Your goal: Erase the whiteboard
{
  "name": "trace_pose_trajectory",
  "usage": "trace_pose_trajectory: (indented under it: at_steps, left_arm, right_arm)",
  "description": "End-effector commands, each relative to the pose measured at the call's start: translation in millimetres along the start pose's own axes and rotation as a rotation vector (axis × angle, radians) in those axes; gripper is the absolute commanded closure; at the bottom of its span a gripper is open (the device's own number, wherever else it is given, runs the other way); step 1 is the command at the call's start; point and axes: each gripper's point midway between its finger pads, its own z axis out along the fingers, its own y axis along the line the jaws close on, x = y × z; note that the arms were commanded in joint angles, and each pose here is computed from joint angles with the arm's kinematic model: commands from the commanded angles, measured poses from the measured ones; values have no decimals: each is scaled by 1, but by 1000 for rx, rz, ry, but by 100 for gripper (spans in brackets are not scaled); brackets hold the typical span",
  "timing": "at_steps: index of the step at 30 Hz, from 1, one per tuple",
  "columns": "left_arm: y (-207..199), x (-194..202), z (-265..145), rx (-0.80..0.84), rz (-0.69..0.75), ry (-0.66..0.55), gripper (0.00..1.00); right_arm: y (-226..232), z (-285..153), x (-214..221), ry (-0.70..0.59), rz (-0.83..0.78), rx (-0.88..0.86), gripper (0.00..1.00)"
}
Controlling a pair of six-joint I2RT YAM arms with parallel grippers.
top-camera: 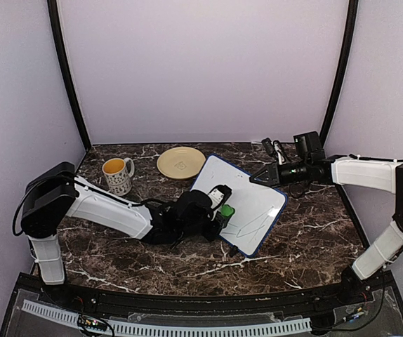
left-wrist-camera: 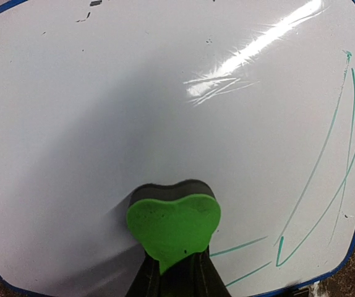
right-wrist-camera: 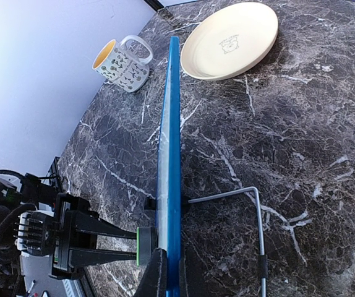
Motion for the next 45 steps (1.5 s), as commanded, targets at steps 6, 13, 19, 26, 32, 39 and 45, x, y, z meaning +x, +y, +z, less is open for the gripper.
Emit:
trace_pose_trajectory:
  at_steps: [6, 13, 19, 26, 32, 39, 45]
  left_arm:
    - [-13, 46, 10, 22, 147, 162, 100]
    - [-42, -11, 13, 52, 198, 106, 100]
    - [-73, -29, 18, 111, 276, 118, 100]
    - [-91, -48, 16, 120, 303, 110, 100]
    - [-96, -61, 21, 95, 317, 104, 100]
    - [-101, -84, 29, 71, 316, 82, 100]
    - [-97, -89, 35, 26, 326, 94, 100]
  right_arm:
    - [4, 8, 24, 73, -9, -15, 100]
    - [3, 8, 27, 74, -5, -10, 100]
    - [2, 8, 26, 72, -3, -5, 100]
    - [-1, 9, 25, 68, 11, 5, 100]
    - [-2, 10, 23, 64, 24, 10, 100]
    - [-5, 10, 22, 60, 43, 28, 100]
    - [-6, 11, 23, 57, 48, 29, 100]
